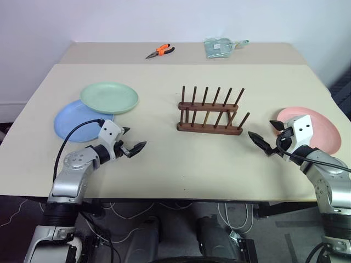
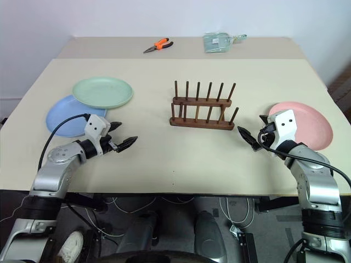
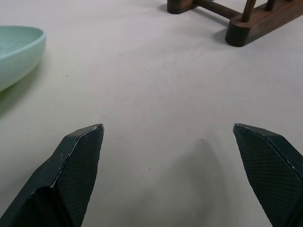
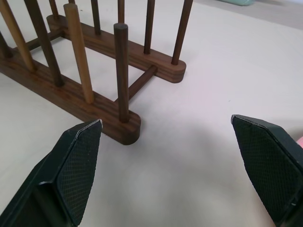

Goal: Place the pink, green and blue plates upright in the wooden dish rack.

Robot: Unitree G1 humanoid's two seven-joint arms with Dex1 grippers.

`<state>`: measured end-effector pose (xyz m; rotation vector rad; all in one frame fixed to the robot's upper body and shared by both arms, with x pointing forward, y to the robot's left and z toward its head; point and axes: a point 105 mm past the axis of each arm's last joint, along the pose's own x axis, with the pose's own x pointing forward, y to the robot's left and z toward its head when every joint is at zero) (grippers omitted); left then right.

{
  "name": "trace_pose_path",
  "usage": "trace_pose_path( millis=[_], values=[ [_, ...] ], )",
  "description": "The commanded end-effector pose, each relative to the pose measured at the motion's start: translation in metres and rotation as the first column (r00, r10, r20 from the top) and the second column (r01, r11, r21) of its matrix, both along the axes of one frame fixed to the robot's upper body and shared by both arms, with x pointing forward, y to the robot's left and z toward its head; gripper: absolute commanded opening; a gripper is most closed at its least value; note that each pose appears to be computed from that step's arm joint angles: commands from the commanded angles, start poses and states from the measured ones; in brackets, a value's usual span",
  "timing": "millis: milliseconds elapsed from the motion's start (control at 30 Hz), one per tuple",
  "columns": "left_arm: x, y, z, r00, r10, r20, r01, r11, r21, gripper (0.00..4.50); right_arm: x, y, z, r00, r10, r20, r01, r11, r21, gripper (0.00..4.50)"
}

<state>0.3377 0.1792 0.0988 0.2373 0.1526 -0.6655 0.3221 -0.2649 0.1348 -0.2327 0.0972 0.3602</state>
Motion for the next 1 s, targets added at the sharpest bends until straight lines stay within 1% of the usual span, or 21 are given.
trace_pose_path(
  millis=[33, 133, 200, 300, 433, 500, 633, 700, 767, 800, 833, 967, 1000],
  values=[
    [0.002, -0.003, 0.009, 0.999, -0.007, 0.041, 0.007, 1.0, 0.006, 4.49, 0.005, 0.003, 0.014, 0.998, -0.002, 0.06, 0.004, 0.999, -0.035, 4.5],
    [0.003, -0.007, 0.011, 0.998, -0.013, 0.053, 0.012, 1.0, 0.005, 4.49, 0.009, 0.002, 0.011, 0.999, -0.002, 0.043, 0.004, 0.999, -0.054, 4.5],
    [0.006, -0.011, 0.015, 0.997, -0.03, 0.065, 0.03, 1.0, 0.004, 4.49, 0.011, 0.005, 0.011, 0.999, 0.009, 0.031, -0.008, 1.0, -0.026, 4.5],
    [0.014, -0.016, 0.018, 0.996, -0.078, 0.053, 0.078, 0.997, 0.008, 4.49, 0.013, 0.01, 0.013, 0.999, 0.023, 0.049, -0.021, 0.999, -0.027, 4.5],
    [0.021, -0.043, 0.017, 0.964, -0.265, -0.012, 0.265, 0.964, 0.015, 4.49, 0.014, 0.009, 0.016, 0.997, -0.009, 0.075, 0.013, 0.999, -0.049, 4.5],
    [0.023, -0.051, 0.013, 0.944, -0.328, -0.026, 0.329, 0.943, 0.055, 4.49, 0.013, 0.011, 0.016, 0.996, -0.015, 0.086, 0.02, 0.999, -0.048, 4.5],
    [0.055, -0.085, 0.003, 0.922, -0.383, -0.063, 0.388, 0.917, 0.092, 4.49, 0.001, 0.008, 0.015, 0.994, -0.049, 0.097, 0.053, 0.998, -0.04, 4.5],
    [0.064, -0.1, 0.002, 0.912, -0.403, -0.075, 0.408, 0.909, 0.08, 4.49, -0.007, 0.01, 0.015, 0.993, -0.055, 0.102, 0.06, 0.997, -0.042, 4.5],
    [0.069, -0.115, 0.0, 0.906, -0.413, -0.087, 0.42, 0.905, 0.072, 4.49, -0.013, 0.008, 0.016, 0.991, -0.078, 0.107, 0.083, 0.996, -0.04, 4.5],
    [0.07, -0.123, -0.003, 0.904, -0.417, -0.095, 0.425, 0.901, 0.086, 4.49, -0.016, 0.006, 0.015, 0.99, -0.094, 0.106, 0.099, 0.994, -0.04, 4.5],
    [0.07, -0.13, -0.005, 0.898, -0.428, -0.101, 0.437, 0.894, 0.099, 4.49, -0.02, 0.004, 0.014, 0.989, -0.106, 0.102, 0.11, 0.993, -0.04, 4.5],
    [0.064, -0.154, -0.01, 0.868, -0.48, -0.127, 0.492, 0.867, 0.081, 4.49, -0.029, 0.003, 0.011, 0.987, -0.126, 0.097, 0.131, 0.99, -0.055, 4.5],
    [0.063, -0.156, -0.011, 0.866, -0.483, -0.128, 0.494, 0.866, 0.078, 3.96, -0.03, 0.003, 0.012, 0.986, -0.133, 0.099, 0.139, 0.989, -0.056, 4.5]
  ],
)
